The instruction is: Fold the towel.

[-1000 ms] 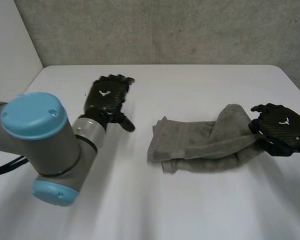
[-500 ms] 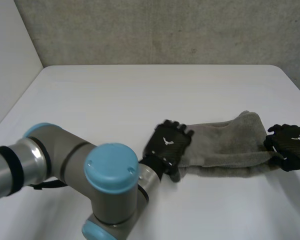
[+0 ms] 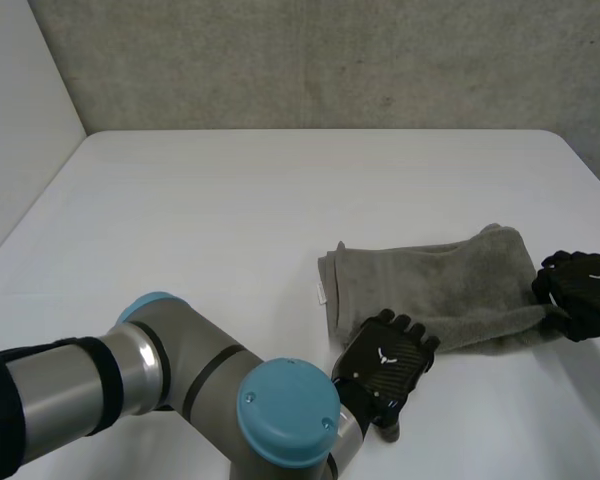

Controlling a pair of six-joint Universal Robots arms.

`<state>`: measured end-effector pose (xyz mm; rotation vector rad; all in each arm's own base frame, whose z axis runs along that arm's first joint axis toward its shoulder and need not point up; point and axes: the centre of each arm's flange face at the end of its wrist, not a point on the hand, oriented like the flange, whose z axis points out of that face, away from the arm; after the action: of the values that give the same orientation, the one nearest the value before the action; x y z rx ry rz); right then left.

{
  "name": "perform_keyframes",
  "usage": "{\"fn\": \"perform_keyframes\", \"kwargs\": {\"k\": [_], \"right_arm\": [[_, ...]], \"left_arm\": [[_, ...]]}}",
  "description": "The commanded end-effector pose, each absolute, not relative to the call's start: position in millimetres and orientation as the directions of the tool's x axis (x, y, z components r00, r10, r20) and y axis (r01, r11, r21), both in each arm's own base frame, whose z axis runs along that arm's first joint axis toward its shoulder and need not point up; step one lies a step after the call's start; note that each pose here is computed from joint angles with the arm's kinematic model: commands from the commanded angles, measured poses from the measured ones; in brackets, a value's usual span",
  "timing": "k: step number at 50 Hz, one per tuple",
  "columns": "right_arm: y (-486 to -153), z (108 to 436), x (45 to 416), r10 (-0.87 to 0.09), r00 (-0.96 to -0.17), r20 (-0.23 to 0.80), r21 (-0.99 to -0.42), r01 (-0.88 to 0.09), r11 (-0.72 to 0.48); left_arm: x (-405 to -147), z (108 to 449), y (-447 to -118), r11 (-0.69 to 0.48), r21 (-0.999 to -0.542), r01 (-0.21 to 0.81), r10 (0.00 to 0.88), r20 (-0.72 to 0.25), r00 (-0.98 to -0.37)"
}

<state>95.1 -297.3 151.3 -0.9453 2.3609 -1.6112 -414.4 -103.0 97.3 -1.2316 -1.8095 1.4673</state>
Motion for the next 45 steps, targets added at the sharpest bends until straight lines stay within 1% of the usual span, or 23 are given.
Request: {"fn": "perform_keyframes", "kwargs": {"k": [1,5,7,9,10,12,13,15,18,20,21,23,24,26,29,31,32,33,34,35,37,41,45], "right_arm": [[-296.1,159.7,100.9,-0.562,-0.795,0.23,-0.887,-0.409,0.215],[-297.7,171.1,110.9,-0.573,-0.789,0.224,-0.902,-0.39,0.183],[-298.9,183.3,122.4,-0.589,-0.777,0.223,-0.916,-0.374,0.145],[-298.2,189.5,129.5,-0.603,-0.766,0.222,-0.923,-0.364,0.123],[-298.2,189.5,129.6,-0.603,-0.766,0.222,-0.923,-0.364,0.123],[-295.3,198.8,148.3,-0.639,-0.733,0.233,-0.929,-0.361,0.076],[-295.3,198.8,148.4,-0.639,-0.733,0.233,-0.929,-0.361,0.076],[-290.2,205.8,169.2,-0.679,-0.691,0.247,-0.932,-0.362,0.029],[-287.8,208.4,179.0,-0.697,-0.67,0.256,-0.932,-0.363,0.007],[-284.0,210.5,195.9,-0.717,-0.639,0.277,-0.927,-0.374,-0.025],[-284.0,210.5,196.0,-0.717,-0.639,0.277,-0.927,-0.374,-0.025],[-282.4,208.4,213.6,-0.726,-0.62,0.297,-0.919,-0.393,-0.041],[-282.4,208.4,213.7,-0.726,-0.62,0.297,-0.919,-0.393,-0.041],[-279.6,206.2,231.6,-0.743,-0.594,0.308,-0.914,-0.402,-0.058],[-278.3,206.2,238.9,-0.75,-0.581,0.316,-0.912,-0.404,-0.071],[-274.5,202.9,255.6,-0.777,-0.544,0.316,-0.912,-0.401,-0.09],[-271.1,199.4,264.4,-0.793,-0.523,0.313,-0.911,-0.401,-0.095],[-271.1,199.4,264.5,-0.793,-0.523,0.313,-0.911,-0.401,-0.095],[-267.6,195.7,274.7,-0.808,-0.5,0.312,-0.91,-0.401,-0.103],[-267.6,195.7,274.8,-0.808,-0.499,0.312,-0.91,-0.401,-0.103],[-261.8,189.4,292.7,-0.828,-0.465,0.315,-0.907,-0.404,-0.118],[-257.1,182.8,307.2,-0.839,-0.442,0.318,-0.903,-0.411,-0.126],[-246.9,171.6,329.5,-0.86,-0.398,0.319,-0.898,-0.417,-0.14]], "left_arm": [[-415.0,98.3,-105.7,0.008,-0.945,0.327,0.868,-0.156,-0.472],[-415.9,105.1,-110.1,0.003,-0.95,0.311,0.862,-0.156,-0.483],[-416.4,110.6,-113.6,-0.003,-0.954,0.299,0.857,-0.157,-0.491],[-415.3,125.5,-122.8,-0.016,-0.963,0.27,0.843,-0.158,-0.514],[-415.3,125.5,-122.9,-0.016,-0.963,0.27,0.843,-0.158,-0.515],[-411.0,138.1,-135.3,-0.021,-0.969,0.247,0.824,-0.156,-0.544],[-410.9,138.2,-135.3,-0.021,-0.969,0.247,0.824,-0.156,-0.545],[-404.8,151.0,-146.4,-0.019,-0.974,0.228,0.805,-0.15,-0.574],[-401.6,157.6,-150.3,-0.011,-0.976,0.217,0.798,-0.139,-0.587],[-395.5,169.7,-158.2,0.007,-0.981,0.194,0.782,-0.116,-0.612],[-395.5,169.7,-158.2,0.007,-0.981,0.194,0.782,-0.116,-0.612],[-384.3,185.2,-171.5,0.018,-0.986,0.165,0.753,-0.096,-0.652],[-384.3,185.3,-171.5,0.018,-0.986,0.165,0.752,-0.095,-0.652],[-368.4,201.8,-188.3,0.014,-0.991,0.135,0.71,-0.086,-0.699],[-359.7,207.9,-196.9,0.011,-0.992,0.125,0.686,-0.083,-0.723],[-341.2,217.0,-215.9,0.005,-0.994,0.112,0.627,-0.084,-0.775],[-341.2,217.0,-216.0,0.005,-0.994,0.112,0.626,-0.084,-0.775],[-331.9,218.6,-225.3,0.008,-0.994,0.11,0.594,-0.083,-0.8],[-324.8,220.3,-232.5,0.009,-0.994,0.108,0.567,-0.084,-0.819],[-324.7,220.3,-232.6,0.009,-0.994,0.108,0.567,-0.084,-0.819],[-313.3,221.7,-244.2,0.014,-0.994,0.106,0.529,-0.083,-0.845],[-307.6,220.4,-249.4,0.022,-0.994,0.107,0.512,-0.081,-0.855],[-304.3,217.0,-251.5,0.031,-0.993,0.112,0.504,-0.081,-0.86]]}}
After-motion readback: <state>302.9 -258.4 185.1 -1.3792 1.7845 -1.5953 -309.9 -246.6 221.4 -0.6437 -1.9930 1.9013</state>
